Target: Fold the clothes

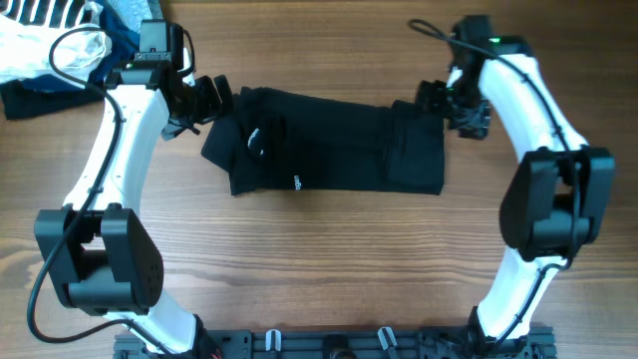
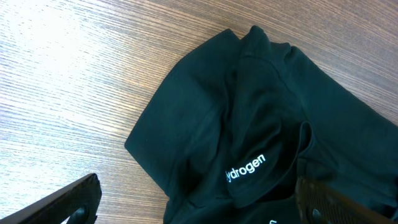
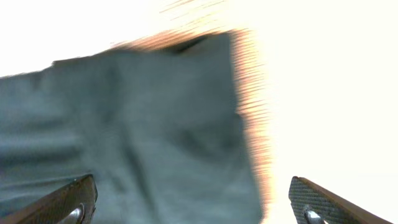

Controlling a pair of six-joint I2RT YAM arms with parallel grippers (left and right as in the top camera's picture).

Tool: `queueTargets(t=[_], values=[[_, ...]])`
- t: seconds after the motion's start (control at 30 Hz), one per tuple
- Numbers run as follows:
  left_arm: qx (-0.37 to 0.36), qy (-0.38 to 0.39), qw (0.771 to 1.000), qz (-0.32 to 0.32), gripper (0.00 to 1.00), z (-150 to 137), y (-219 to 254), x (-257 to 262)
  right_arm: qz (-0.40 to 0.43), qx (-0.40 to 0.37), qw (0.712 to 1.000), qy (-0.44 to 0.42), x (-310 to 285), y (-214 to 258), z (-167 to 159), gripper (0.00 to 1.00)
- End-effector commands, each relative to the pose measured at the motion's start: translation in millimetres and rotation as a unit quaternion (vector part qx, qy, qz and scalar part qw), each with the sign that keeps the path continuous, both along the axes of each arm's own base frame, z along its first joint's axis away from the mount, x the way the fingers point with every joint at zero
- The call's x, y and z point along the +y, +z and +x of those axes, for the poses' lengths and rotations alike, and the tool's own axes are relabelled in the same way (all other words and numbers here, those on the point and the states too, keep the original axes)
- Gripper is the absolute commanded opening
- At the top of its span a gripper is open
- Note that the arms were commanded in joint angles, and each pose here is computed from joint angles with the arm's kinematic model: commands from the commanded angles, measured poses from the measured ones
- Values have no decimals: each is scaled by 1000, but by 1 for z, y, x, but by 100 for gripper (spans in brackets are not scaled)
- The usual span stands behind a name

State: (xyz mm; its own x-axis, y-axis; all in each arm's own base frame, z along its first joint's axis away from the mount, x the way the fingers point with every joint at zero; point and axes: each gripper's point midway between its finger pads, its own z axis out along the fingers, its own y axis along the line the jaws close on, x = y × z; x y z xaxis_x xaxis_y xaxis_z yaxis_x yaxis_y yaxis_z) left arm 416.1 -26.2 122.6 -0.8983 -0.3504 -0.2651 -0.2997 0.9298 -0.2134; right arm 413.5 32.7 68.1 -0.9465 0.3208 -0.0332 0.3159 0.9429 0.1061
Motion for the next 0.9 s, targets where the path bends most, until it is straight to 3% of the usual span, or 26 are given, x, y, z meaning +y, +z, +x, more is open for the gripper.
queueTargets(t=[0.0, 0.4, 0.57, 0.63, 0.67, 0.73, 0.77, 0.8, 0.87], values=[[5, -8, 1000, -5, 100, 0, -4, -1, 19, -10, 999, 50, -31, 3, -2, 100], [5, -8, 1000, -5, 100, 0, -4, -1, 242, -67, 963, 97, 9, -45, -20, 99], [5, -8, 1000, -5, 100, 0, -4, -1, 288, -85, 949, 95, 24, -63, -27, 100], [5, -8, 1000, -5, 100, 1, -4, -1, 293, -76, 950, 75, 27, -68, -30, 95], [5, -8, 1000, -5, 100, 1, -4, -1, 294, -70, 951, 66, 28, -70, -32, 89], [5, -8, 1000, -5, 100, 1, -4, -1, 294, -59, 953, 49, 29, -73, -35, 52], [5, -8, 1000, -5, 100, 1, -4, -1, 290, -55, 955, 42, 27, -74, -35, 44], [5, -8, 1000, -5, 100, 1, -4, -1, 280, -47, 958, 27, 24, -76, -35, 27], [5, -8, 1000, -5, 100, 1, -4, -1, 264, -39, 964, 6, 19, -80, -35, 10]])
